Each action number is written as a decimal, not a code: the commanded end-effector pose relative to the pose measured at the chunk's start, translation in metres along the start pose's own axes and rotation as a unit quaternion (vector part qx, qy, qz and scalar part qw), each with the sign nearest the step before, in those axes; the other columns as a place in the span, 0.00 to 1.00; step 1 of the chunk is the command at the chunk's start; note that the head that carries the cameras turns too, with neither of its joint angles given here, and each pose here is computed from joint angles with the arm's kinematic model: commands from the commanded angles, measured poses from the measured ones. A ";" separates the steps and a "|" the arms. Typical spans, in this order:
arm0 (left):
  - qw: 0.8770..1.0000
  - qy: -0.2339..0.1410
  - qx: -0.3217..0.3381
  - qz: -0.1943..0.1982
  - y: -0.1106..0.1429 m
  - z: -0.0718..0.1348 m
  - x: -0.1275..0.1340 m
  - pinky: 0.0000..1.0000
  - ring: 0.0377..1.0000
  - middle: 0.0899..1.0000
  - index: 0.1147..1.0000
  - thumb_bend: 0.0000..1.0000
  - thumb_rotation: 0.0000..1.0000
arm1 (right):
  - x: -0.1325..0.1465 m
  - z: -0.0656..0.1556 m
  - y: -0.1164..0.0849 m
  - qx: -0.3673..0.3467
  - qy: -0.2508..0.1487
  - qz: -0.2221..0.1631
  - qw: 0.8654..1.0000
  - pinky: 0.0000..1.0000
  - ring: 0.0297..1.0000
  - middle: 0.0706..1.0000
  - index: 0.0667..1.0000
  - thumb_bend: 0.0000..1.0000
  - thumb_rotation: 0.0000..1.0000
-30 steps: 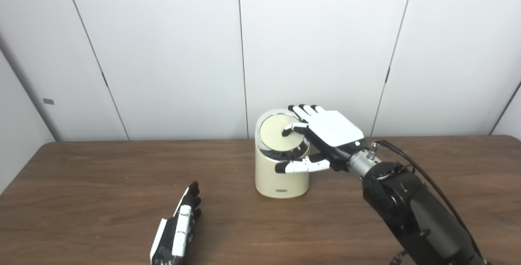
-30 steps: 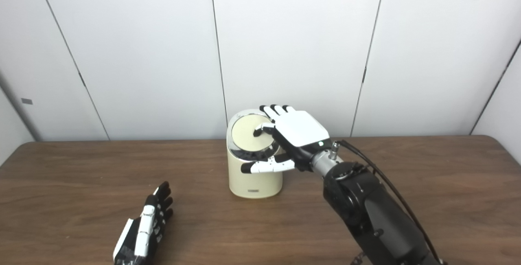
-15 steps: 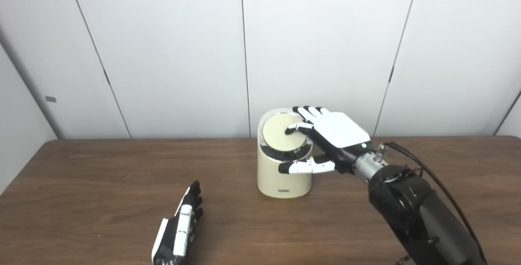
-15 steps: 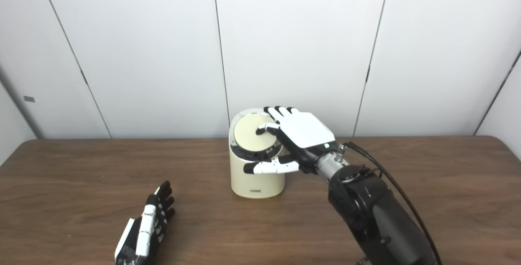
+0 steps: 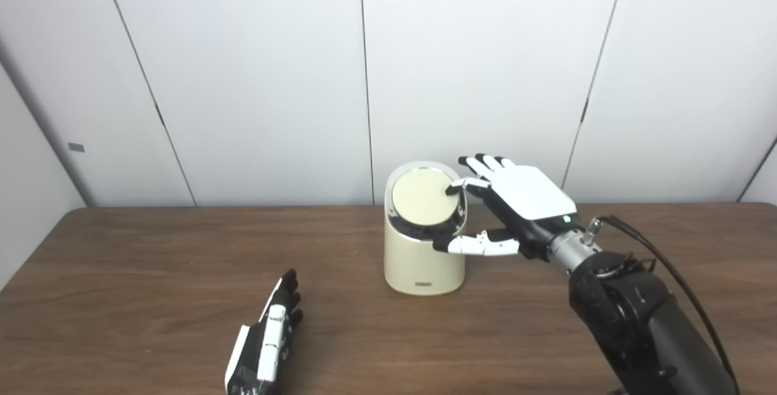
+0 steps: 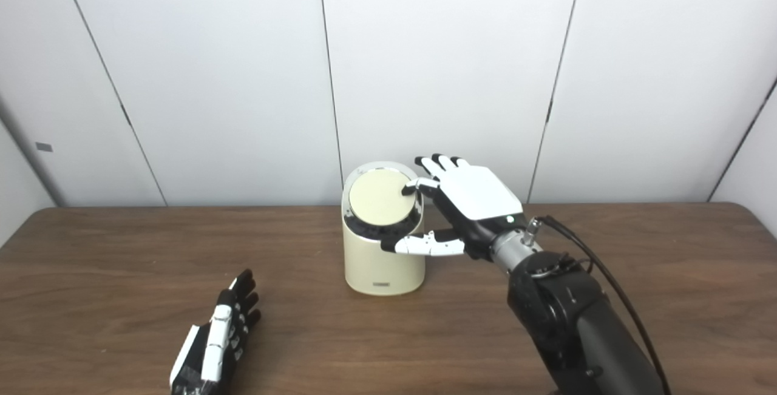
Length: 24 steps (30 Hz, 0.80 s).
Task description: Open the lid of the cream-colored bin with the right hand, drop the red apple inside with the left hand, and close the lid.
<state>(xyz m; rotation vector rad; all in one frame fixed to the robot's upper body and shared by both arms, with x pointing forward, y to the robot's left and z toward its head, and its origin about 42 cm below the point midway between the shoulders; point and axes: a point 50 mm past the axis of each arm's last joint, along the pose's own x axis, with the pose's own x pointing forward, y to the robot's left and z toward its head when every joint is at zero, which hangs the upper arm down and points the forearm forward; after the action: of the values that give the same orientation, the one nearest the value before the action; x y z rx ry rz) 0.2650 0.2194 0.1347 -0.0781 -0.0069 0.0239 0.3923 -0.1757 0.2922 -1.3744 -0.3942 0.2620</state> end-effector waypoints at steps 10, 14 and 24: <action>0.999 -0.035 0.011 -0.004 0.000 0.012 0.006 1.00 1.00 1.00 1.00 0.67 0.98 | -0.025 -0.021 -0.023 0.122 0.027 -0.067 0.990 1.00 1.00 1.00 0.87 0.58 0.95; 0.999 -0.035 0.027 -0.004 0.004 0.012 0.006 1.00 1.00 1.00 1.00 0.68 0.99 | -0.047 -0.032 -0.004 0.238 0.062 -0.089 0.965 0.94 1.00 1.00 0.88 0.55 0.92; 0.998 -0.049 0.045 -0.004 0.014 0.013 0.003 1.00 1.00 1.00 1.00 0.65 1.00 | -0.095 -0.050 0.060 0.468 0.113 -0.121 0.868 0.88 0.93 0.95 0.91 0.55 1.00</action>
<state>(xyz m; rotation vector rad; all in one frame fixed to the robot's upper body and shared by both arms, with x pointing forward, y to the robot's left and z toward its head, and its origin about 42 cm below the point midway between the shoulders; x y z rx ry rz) 0.2643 0.2339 0.1369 0.0086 -0.0363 0.0293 0.3274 -0.2532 0.2027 -0.4410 -0.0899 0.0673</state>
